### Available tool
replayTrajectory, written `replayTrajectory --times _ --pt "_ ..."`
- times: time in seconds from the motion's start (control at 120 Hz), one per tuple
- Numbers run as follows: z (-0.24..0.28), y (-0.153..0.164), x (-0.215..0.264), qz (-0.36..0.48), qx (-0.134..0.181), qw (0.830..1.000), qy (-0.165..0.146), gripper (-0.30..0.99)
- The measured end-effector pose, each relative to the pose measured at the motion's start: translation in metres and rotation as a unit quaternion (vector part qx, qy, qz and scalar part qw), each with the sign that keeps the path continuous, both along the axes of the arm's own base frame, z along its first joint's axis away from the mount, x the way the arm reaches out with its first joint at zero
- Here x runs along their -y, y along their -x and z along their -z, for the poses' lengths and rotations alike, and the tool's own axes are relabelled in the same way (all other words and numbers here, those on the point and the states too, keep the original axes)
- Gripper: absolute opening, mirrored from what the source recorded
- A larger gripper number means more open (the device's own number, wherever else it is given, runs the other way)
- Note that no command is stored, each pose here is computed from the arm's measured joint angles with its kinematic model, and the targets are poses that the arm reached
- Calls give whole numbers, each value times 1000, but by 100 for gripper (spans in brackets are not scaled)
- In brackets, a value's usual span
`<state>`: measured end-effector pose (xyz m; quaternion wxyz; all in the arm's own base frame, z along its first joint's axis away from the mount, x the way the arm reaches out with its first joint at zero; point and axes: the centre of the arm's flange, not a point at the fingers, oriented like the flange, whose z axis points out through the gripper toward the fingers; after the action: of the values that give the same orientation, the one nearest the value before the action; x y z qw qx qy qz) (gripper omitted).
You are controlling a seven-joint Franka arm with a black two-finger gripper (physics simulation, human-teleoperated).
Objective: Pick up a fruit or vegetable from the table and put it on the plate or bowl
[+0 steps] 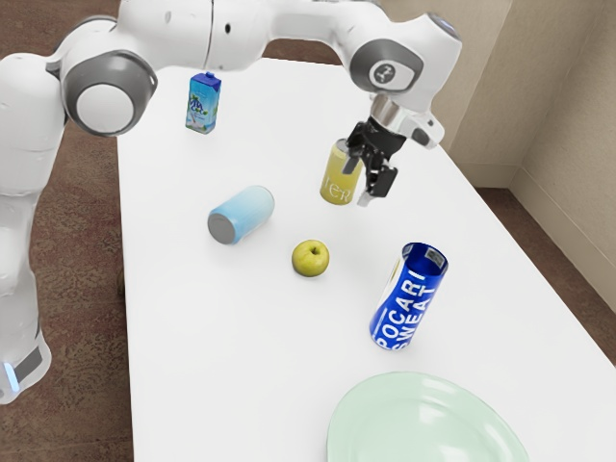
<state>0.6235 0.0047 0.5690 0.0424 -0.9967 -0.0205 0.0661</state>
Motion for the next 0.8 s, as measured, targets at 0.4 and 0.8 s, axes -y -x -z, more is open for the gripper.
replayTrajectory --times 0.4,0.8 --pt "69 87 28 114 -44 992 11 69" --pt "61 98 46 208 35 977 11 69"
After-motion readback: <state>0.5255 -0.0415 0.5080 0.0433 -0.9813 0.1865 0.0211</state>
